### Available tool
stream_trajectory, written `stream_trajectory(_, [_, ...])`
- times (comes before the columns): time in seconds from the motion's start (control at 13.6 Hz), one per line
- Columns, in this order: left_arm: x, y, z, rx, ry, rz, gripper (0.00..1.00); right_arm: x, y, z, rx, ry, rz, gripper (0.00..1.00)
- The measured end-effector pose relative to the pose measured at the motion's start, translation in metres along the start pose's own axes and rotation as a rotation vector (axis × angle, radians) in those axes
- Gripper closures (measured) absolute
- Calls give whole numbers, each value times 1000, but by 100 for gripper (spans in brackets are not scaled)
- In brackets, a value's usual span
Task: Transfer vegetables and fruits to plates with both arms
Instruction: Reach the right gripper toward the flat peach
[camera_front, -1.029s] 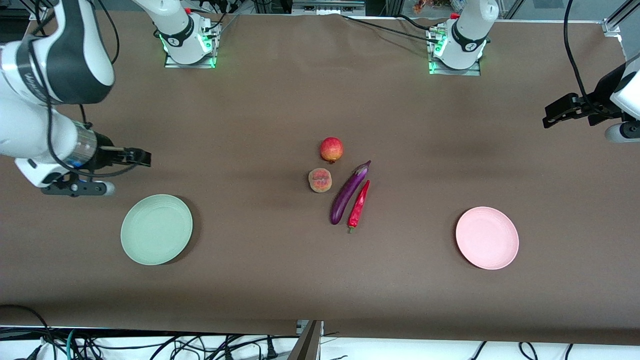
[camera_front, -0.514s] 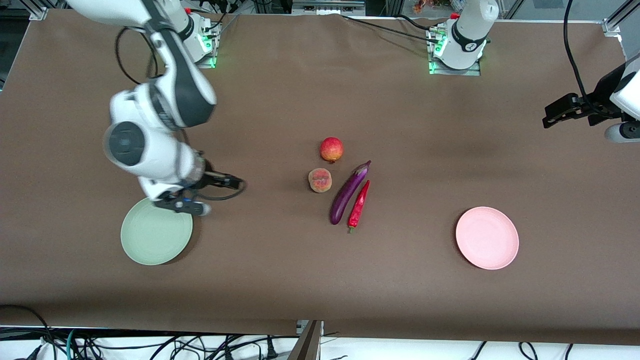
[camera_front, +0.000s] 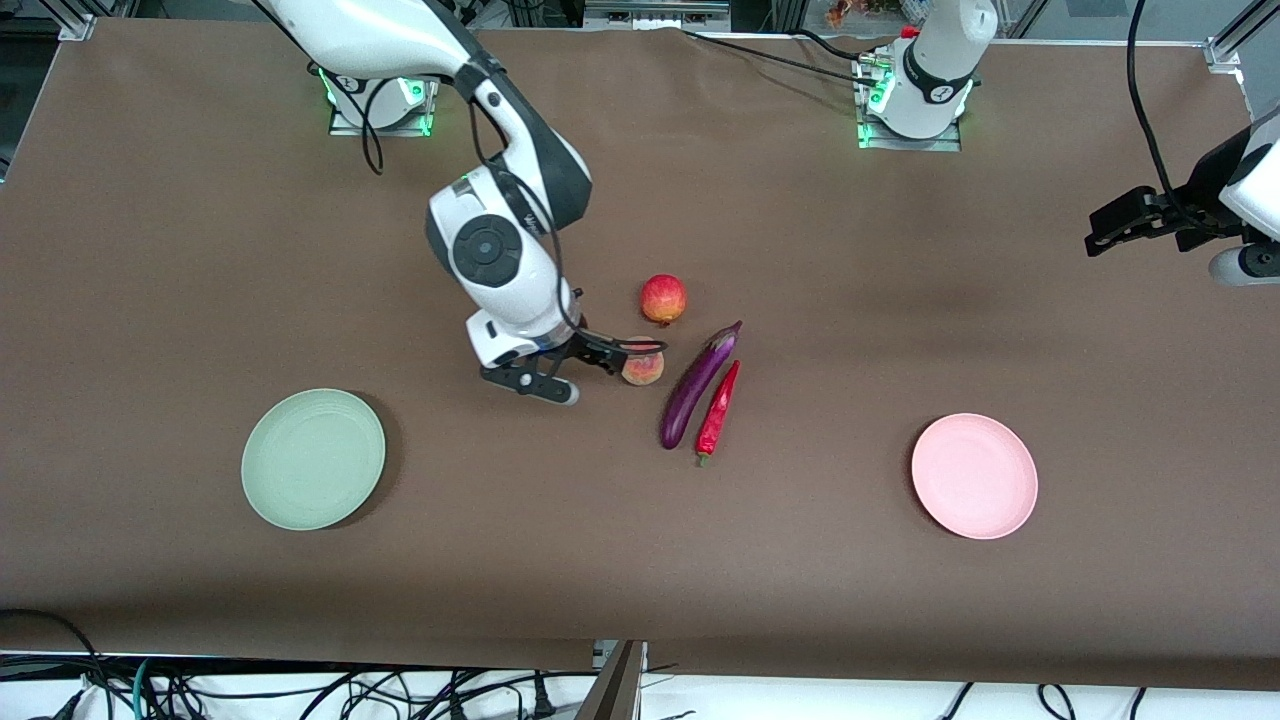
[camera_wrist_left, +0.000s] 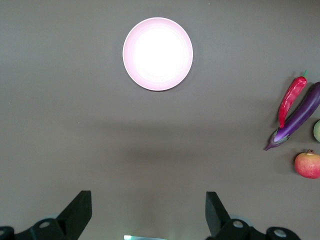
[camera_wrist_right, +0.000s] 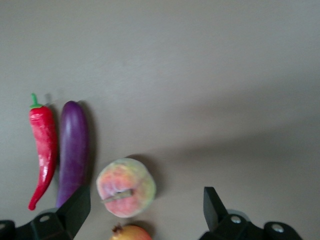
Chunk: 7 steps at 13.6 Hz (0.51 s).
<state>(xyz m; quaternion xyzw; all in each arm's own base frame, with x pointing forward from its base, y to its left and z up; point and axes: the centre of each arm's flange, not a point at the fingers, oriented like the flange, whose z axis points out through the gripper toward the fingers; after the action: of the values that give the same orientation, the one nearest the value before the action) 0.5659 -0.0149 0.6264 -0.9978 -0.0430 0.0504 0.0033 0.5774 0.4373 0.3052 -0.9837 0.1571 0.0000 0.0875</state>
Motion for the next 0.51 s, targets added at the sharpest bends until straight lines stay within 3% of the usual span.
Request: stream_trajectory(0.51, [0,0,0,0,0,0,0,-24,-21,48,59,42,-21,0])
